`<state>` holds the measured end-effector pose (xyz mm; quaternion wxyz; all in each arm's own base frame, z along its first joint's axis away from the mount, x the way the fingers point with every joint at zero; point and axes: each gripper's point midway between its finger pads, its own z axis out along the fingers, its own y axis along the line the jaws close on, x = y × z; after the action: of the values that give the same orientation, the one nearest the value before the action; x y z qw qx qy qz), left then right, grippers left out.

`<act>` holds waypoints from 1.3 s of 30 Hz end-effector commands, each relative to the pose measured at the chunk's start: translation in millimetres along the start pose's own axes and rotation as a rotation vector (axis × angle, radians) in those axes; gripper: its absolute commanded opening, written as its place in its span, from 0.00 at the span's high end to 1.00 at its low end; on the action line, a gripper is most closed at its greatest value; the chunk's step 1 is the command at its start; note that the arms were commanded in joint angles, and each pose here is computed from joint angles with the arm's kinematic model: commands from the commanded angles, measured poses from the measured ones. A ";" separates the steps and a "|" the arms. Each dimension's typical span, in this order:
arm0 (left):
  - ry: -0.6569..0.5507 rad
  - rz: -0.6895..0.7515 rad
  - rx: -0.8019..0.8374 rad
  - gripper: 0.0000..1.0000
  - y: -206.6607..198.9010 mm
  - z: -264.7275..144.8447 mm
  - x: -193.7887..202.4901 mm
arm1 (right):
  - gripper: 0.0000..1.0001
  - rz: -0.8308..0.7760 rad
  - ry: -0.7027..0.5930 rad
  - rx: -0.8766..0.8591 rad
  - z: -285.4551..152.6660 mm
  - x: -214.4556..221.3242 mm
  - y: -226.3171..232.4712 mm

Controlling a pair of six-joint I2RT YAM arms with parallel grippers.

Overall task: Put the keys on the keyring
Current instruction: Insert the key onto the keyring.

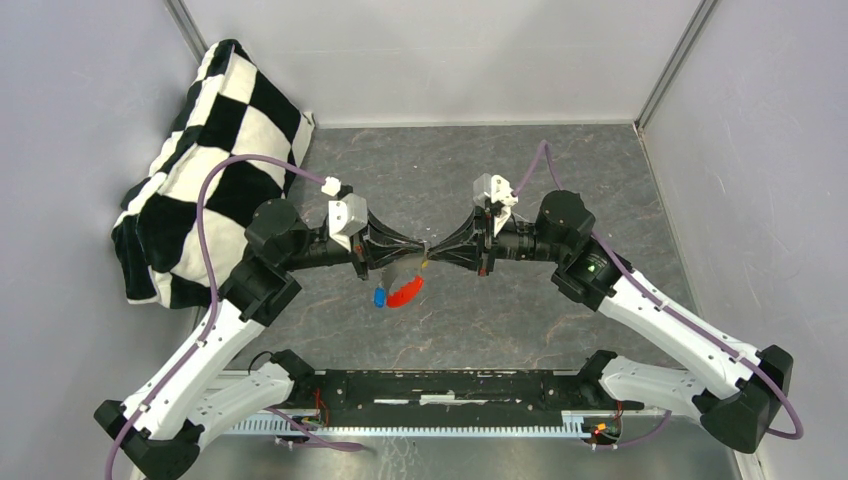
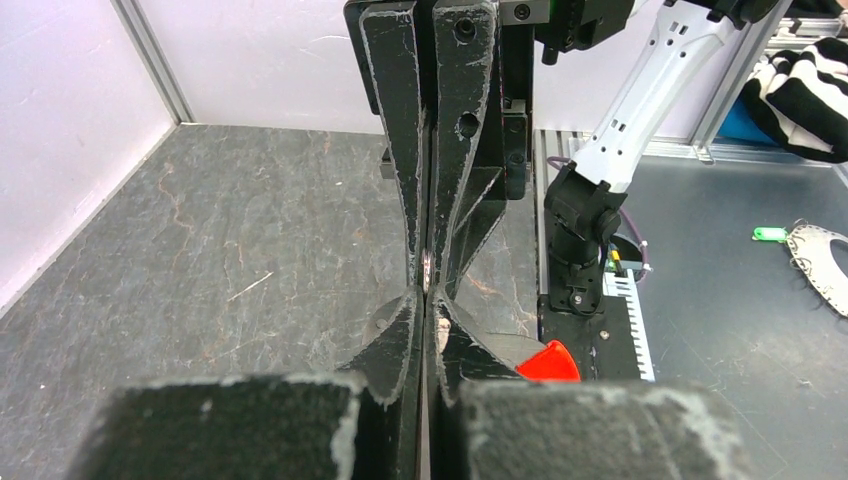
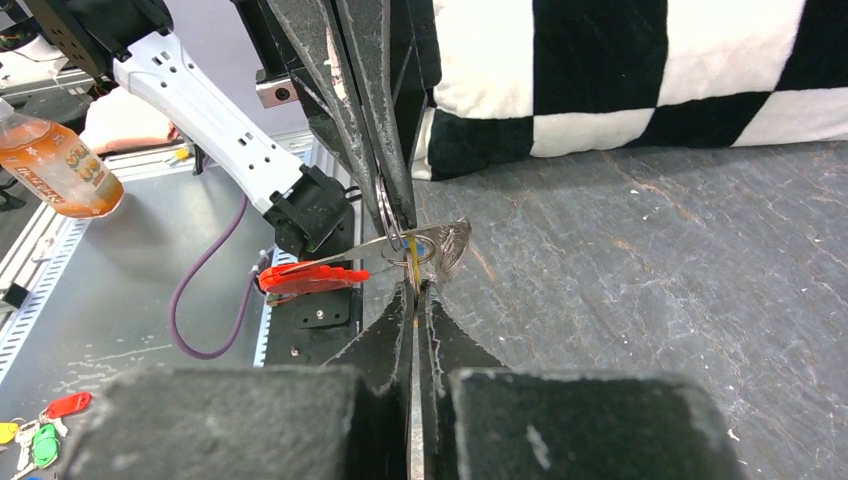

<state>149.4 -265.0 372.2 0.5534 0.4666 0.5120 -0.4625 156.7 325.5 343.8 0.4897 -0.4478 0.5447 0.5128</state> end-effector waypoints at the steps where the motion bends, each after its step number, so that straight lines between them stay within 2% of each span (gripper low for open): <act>1: -0.007 0.062 0.009 0.98 -1.9 -2.2 -2.1 | 1.00 -0.082 -0.072 -0.005 -4.8 -37.6 8.1; 30: 0.015 0.062 0.069 0.98 -10.9 -2.2 3.3 | 0.99 -0.127 0.023 0.034 -7.3 -35.6 -1.9; 32: 0.012 0.068 0.038 0.98 -5.6 -2.1 1.4 | 0.90 -0.129 0.047 0.070 -9.6 -29.6 -8.2; 35: -0.004 0.087 -0.033 0.98 7.3 -1.7 -4.1 | 0.64 -0.146 0.080 0.160 -16.6 -22.0 -22.6; 37: -0.007 0.091 -0.091 0.98 18.2 -1.7 -4.6 | 0.39 -0.154 0.087 0.230 -23.0 -21.0 -31.8; 39: -0.002 0.091 -0.149 0.98 29.1 -2.5 -1.8 | 0.27 -0.165 0.092 0.284 -28.4 -21.8 -39.3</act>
<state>154.2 -262.4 361.4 0.5523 0.4710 0.5259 -0.4434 177.5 309.6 340.4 0.5074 -0.4657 0.5896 0.4220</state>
